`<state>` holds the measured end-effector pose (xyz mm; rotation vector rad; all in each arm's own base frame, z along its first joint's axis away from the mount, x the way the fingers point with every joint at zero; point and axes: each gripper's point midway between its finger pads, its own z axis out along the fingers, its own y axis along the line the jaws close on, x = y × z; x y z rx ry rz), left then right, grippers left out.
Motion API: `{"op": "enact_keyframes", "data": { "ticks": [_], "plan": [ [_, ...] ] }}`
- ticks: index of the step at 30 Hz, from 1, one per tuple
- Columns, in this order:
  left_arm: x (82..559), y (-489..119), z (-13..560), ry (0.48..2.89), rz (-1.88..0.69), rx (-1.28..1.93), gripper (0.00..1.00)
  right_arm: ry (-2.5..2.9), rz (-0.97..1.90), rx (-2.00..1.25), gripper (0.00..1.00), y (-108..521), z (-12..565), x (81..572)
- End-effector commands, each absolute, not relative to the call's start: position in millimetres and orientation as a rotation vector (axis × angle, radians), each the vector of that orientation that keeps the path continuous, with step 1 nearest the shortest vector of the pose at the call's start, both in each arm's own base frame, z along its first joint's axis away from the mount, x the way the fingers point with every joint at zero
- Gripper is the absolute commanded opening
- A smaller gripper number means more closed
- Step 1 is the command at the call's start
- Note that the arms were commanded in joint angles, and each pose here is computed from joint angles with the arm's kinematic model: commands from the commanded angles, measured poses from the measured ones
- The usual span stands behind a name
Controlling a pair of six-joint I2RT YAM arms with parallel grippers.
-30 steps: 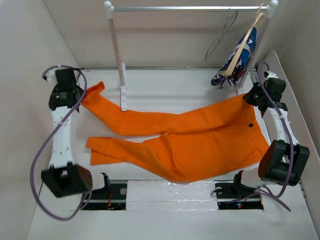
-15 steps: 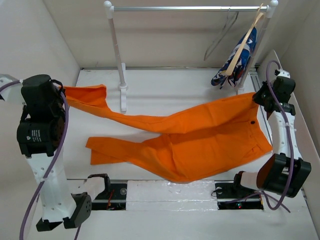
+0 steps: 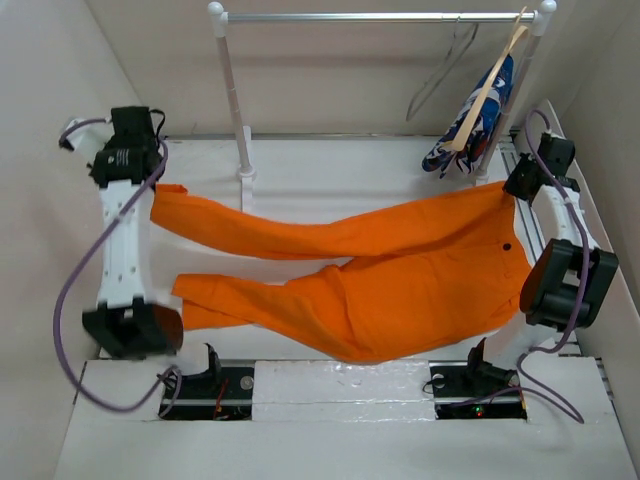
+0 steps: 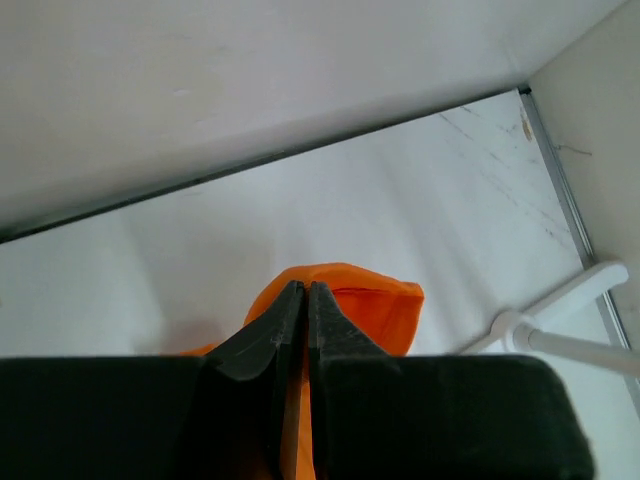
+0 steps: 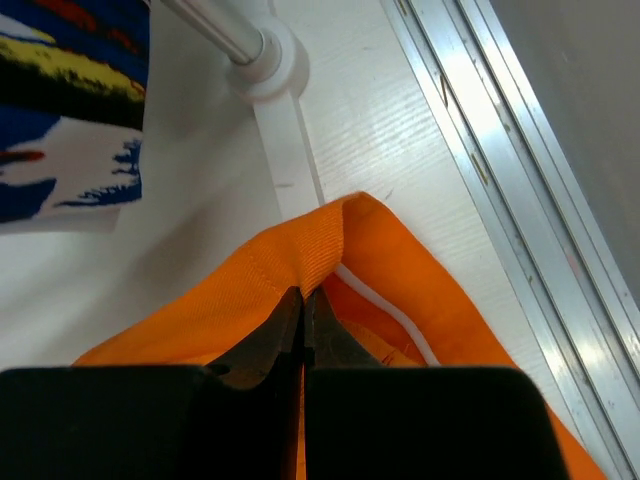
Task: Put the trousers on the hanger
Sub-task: Flatten out the trousers at the center of the board.
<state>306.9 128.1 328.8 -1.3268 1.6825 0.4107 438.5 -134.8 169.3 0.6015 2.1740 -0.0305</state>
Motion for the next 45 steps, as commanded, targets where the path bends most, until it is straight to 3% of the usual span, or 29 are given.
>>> {"op": "enact_keyframes", "data": {
  "ticks": [1,3,5,9,12,16,21,25,27,32,33,34,35,42,45],
  "plan": [
    [387,139,341,1.665,0.346,-1.246,0.00,1.965,-0.102,0.549,0.00,-152,241,468],
    [411,141,341,1.698,0.325,-1.259,0.00,1.946,-0.101,0.532,0.00,-150,246,465],
    [423,142,307,1.806,0.356,-1.288,0.00,1.907,-0.095,0.503,0.00,-146,259,461],
    [416,138,296,1.823,0.307,-1.278,0.00,1.815,-0.073,0.426,0.00,-124,296,441],
    [389,128,323,1.734,0.209,-1.249,0.00,1.769,-0.061,0.369,0.00,-100,316,414],
    [333,118,400,1.474,0.049,-1.274,0.00,1.781,-0.088,0.359,0.00,-85,322,381],
    [267,118,467,1.300,0.095,-1.259,0.00,1.773,-0.190,0.283,0.00,-80,359,353],
    [253,123,431,1.374,0.199,-1.287,0.00,1.842,-0.272,0.293,0.00,-92,350,355],
    [268,124,384,1.498,0.283,-1.265,0.00,1.885,-0.273,0.303,0.00,-97,330,365],
    [313,139,342,1.641,0.387,-1.232,0.00,1.949,-0.239,0.442,0.00,-150,272,420],
    [356,147,330,1.735,0.299,-1.202,0.00,1.988,-0.206,0.446,0.00,-153,253,443],
    [357,147,329,1.736,0.298,-1.202,0.00,1.944,-0.205,0.443,0.00,-155,273,448],
    [367,161,325,1.734,0.284,-1.233,0.00,2.031,-0.176,0.445,0.00,-156,241,464],
    [533,164,241,1.942,0.087,-1.200,0.00,1.981,-0.155,0.403,0.00,-146,235,513],
    [543,142,217,2.013,0.021,-1.128,0.00,1.994,-0.178,0.403,0.00,-151,234,517]
  ]
}}
